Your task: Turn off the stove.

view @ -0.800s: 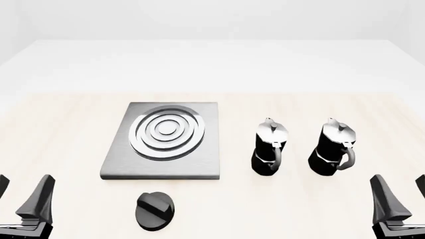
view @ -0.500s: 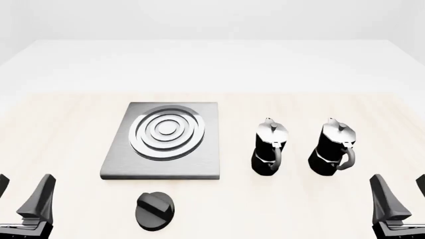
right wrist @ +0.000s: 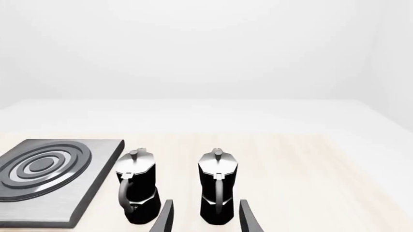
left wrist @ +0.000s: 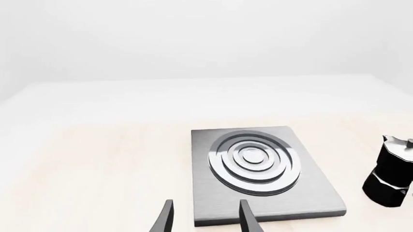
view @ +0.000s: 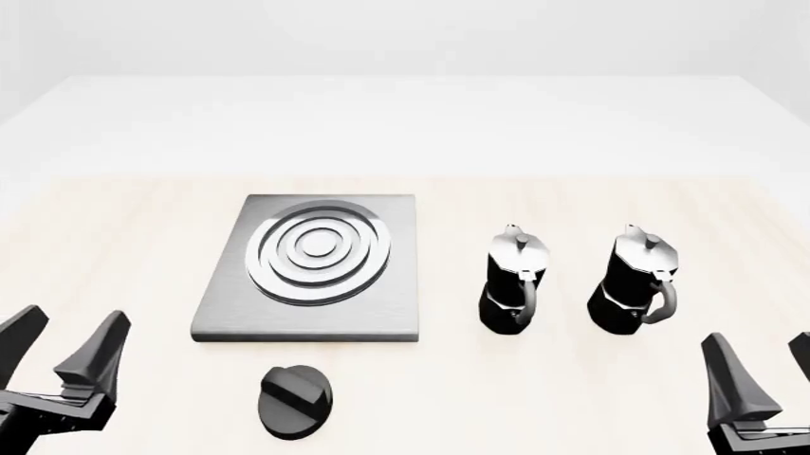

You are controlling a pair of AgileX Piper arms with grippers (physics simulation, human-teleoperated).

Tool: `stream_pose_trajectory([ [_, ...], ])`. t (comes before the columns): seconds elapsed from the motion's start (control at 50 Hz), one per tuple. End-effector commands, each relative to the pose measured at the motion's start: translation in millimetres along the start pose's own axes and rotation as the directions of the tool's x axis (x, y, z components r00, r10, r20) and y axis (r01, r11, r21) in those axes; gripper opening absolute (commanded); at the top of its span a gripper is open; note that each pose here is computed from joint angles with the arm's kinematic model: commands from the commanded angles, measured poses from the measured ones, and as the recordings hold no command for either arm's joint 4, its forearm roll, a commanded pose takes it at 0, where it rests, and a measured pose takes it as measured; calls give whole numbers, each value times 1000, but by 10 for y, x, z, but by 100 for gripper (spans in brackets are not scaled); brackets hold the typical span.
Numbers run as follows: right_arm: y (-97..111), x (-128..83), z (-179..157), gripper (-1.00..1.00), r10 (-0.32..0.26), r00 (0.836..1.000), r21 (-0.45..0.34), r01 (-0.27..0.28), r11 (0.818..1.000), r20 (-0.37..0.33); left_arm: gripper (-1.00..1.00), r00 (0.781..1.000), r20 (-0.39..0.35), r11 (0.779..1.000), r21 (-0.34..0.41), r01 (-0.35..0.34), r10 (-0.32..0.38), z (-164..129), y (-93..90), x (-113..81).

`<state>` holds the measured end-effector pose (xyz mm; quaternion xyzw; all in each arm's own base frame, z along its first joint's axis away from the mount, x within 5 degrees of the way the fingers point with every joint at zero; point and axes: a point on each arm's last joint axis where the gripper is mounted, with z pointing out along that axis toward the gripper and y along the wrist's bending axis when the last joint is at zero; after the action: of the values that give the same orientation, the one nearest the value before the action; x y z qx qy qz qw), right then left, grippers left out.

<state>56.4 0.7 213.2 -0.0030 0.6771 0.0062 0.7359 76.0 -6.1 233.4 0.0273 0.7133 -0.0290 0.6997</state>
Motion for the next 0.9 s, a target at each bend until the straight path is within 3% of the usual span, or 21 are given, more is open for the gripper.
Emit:
stream_pose_trajectory([
  [0.02,7,3,1,100,5,1000,-12,-5,1000,-3,100,995,-94,998,63,-26,32,223,-62,-240],
  [0.06,8,3,2,100,5,1000,-14,-5,1000,-3,100,993,-108,996,81,-40,48,266,-81,-287],
  [0.08,8,3,3,100,7,1000,-15,-7,1000,-4,100,986,-149,996,66,-67,77,365,-65,-259],
  [0.12,8,3,3,100,6,1000,-14,-6,1000,-4,100,987,-155,994,101,-36,51,375,-111,-307],
  [0.16,8,3,4,100,6,1000,-15,-6,1000,-4,100,975,-187,991,89,-102,117,471,-87,-294],
  [0.2,8,3,6,100,5,1000,-14,-5,1000,-5,100,976,-182,989,114,-97,117,467,-121,-377],
  [0.28,9,3,8,100,3,1000,-16,-3,1000,-6,100,944,-267,972,181,-151,196,616,-194,-328],
  [0.3,11,4,9,100,2,1000,-19,-2,1000,-7,100,929,-262,954,214,-209,262,607,-215,-314],
  [0.32,12,5,10,100,5,1000,-21,-5,1000,-8,100,926,-296,957,235,-169,236,635,-258,-325],
  [0.36,13,5,9,100,5,1000,-23,-5,1000,-8,100,919,-290,952,227,-204,266,641,-232,-372],
  [0.42,13,5,10,100,5,1000,-23,-5,1000,-8,100,915,-312,953,239,-186,256,672,-257,-417],
  [0.56,15,6,13,100,6,1000,-25,-6,1000,-11,100,856,-396,928,299,-222,332,795,-309,-236],
  [0.7,15,8,15,100,5,1000,-26,-5,1000,-13,100,828,-472,935,313,-164,303,867,-369,-181],
  [0.78,16,9,15,100,6,1000,-28,-6,1000,-14,100,777,-527,918,363,-159,344,891,-438,-17],
  [0.9,17,9,19,100,7,1000,-29,-7,1000,-15,100,757,-549,912,383,-150,355,872,-468,46],
])
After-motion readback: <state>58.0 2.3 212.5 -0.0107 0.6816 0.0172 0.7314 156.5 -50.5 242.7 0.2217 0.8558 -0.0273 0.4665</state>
